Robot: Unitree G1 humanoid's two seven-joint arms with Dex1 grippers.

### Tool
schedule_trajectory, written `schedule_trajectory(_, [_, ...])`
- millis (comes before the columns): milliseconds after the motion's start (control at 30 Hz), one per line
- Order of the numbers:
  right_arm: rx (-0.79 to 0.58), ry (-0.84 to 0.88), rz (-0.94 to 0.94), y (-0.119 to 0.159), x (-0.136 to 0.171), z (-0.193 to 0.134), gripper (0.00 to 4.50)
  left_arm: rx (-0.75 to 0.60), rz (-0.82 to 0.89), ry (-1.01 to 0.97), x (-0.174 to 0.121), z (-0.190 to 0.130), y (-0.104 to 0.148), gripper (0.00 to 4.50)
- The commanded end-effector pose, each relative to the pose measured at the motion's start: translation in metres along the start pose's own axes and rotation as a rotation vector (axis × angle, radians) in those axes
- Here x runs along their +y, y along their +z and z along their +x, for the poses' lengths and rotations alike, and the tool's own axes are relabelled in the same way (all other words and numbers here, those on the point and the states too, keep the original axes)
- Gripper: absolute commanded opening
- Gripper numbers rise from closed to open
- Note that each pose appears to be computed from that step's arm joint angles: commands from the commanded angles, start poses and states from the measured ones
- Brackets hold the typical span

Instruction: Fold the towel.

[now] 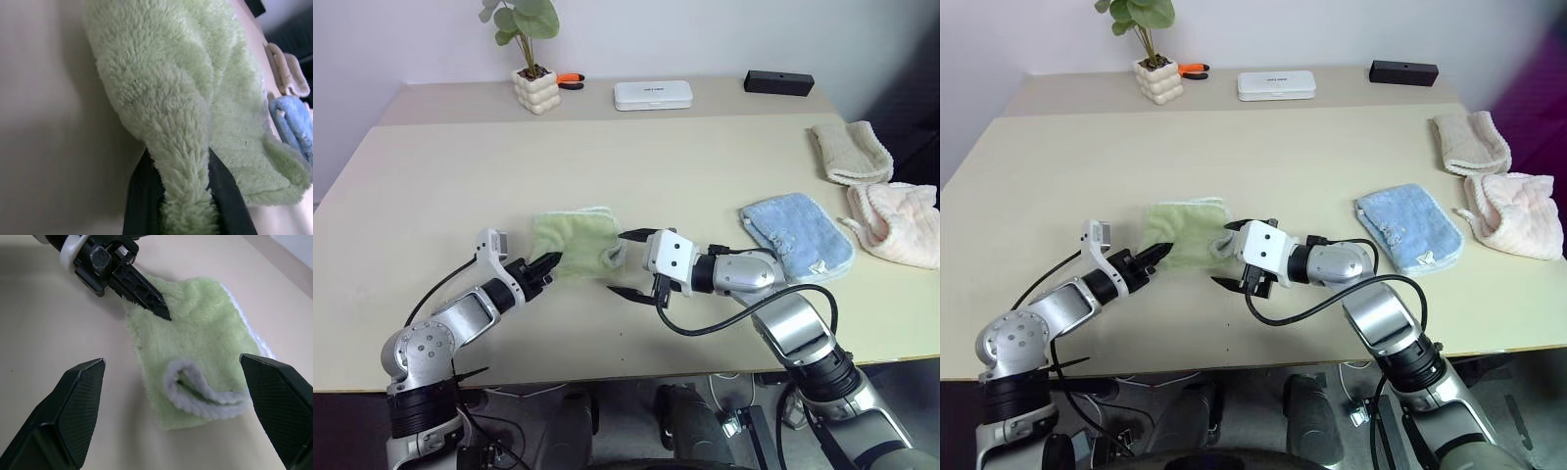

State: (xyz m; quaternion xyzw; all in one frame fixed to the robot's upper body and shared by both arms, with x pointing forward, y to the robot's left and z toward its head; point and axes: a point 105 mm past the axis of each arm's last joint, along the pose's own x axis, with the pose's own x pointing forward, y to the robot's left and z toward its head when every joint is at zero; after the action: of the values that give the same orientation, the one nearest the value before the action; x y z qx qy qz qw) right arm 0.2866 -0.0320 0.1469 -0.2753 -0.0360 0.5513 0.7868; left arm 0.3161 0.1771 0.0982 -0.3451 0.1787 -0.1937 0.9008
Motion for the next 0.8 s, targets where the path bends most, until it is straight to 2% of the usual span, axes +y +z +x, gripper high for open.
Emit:
schedule_trajectory(33, [-0.034, -0.005, -0.044, 0.012, 0.001, -0.002, 4.50, -0.373, 0.006, 0.132, 0.017, -0.015, 0.076, 0.05])
schedule_trajectory(100, [-0.033, -0.004, -0.045, 0.012, 0.001, -0.002, 4.50, -0.515, -0.041, 0.211, 0.032, -0.028, 0.103, 0.05])
schedule_trajectory(133, [-0.032, -0.002, -0.045, 0.012, 0.001, -0.002, 4.50, -0.679, -0.074, 0.329, 0.051, -0.050, 0.131, 0.05])
schedule_trajectory(167, [-0.032, -0.001, -0.045, 0.012, 0.001, -0.002, 4.50, -0.791, -0.100, 0.408, 0.064, -0.068, 0.149, 0.05])
schedule_trajectory(233, [-0.032, 0.001, -0.043, 0.012, 0.001, -0.001, 4.50, -0.925, -0.152, 0.491, 0.080, -0.093, 0.165, 0.05])
schedule_trajectory(300, [-0.037, 0.006, -0.038, 0.012, 0.001, 0.000, 4.50, -1.009, -0.220, 0.596, 0.107, -0.119, 0.167, 0.05])
schedule_trajectory(367, [-0.040, 0.010, -0.036, 0.012, 0.001, 0.001, 4.50, -1.068, -0.338, 0.657, 0.128, -0.137, 0.158, 0.05])
schedule_trajectory(433, [-0.039, 0.010, -0.038, 0.011, 0.000, 0.001, 4.50, -1.058, -0.387, 0.704, 0.139, -0.142, 0.144, 0.05])
schedule_trajectory(500, [-0.037, 0.012, -0.041, 0.010, 0.000, 0.001, 4.50, -1.029, -0.361, 0.720, 0.139, -0.142, 0.134, 0.05])
schedule_trajectory(600, [-0.040, 0.016, -0.038, 0.009, 0.000, 0.002, 4.50, -1.019, -0.365, 0.722, 0.137, -0.146, 0.127, 1.10])
schedule_trajectory(800, [-0.043, 0.014, -0.036, 0.007, -0.002, 0.001, 4.50, -1.099, -0.372, 0.799, 0.135, -0.183, 0.133, 4.09])
